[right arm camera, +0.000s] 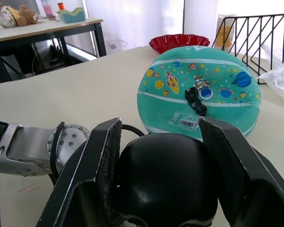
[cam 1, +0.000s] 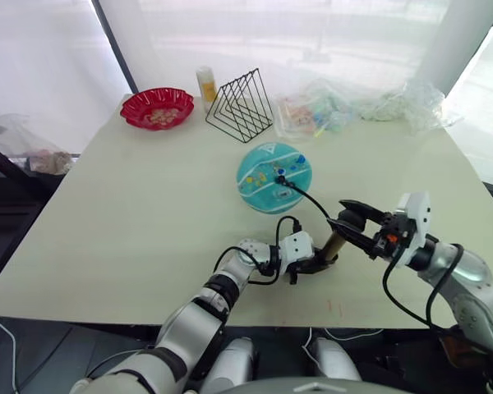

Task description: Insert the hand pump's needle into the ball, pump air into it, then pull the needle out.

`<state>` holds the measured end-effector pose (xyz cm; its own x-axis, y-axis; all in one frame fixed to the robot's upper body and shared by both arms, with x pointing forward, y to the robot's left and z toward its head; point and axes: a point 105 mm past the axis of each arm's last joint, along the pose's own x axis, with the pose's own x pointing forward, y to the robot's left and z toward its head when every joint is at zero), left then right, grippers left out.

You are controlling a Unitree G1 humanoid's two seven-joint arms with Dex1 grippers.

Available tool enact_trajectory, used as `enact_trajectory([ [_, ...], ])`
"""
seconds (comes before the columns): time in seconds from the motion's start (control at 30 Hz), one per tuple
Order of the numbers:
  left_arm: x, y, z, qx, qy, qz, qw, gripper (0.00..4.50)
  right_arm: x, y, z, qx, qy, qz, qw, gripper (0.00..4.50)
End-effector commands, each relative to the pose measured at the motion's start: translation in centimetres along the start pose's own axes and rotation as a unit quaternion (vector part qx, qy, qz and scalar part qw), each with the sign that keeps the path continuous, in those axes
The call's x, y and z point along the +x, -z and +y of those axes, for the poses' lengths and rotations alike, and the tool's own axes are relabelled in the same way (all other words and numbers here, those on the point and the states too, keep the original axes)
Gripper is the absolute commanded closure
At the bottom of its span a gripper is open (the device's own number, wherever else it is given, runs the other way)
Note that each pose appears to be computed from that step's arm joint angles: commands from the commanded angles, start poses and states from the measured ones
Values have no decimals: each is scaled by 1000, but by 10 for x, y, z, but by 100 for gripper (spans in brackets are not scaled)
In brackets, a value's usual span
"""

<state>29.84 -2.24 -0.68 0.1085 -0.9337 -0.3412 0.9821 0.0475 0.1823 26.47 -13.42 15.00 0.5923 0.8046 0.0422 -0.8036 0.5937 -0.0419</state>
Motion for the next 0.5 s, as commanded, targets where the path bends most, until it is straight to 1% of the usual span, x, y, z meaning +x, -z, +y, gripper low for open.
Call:
enact_trajectory([
  [0.03,-11,58,-41,-66,61,103,991,339,-10,-44,-16,-36,15,-33,999,240],
  [0.13,-12,58,-41,-66,62,103,991,339,-12,-81,-16,-55,-3,-58,997,240],
  [0.3,-12,59,-42,-65,64,104,990,339,-19,-119,-17,-72,-14,-69,995,240],
  [0.43,-13,59,-42,-62,67,106,990,339,-34,-164,-22,-94,-4,-82,992,240],
  [0.5,-13,59,-42,-61,68,107,990,339,-38,-177,-20,-102,-4,-80,992,240],
])
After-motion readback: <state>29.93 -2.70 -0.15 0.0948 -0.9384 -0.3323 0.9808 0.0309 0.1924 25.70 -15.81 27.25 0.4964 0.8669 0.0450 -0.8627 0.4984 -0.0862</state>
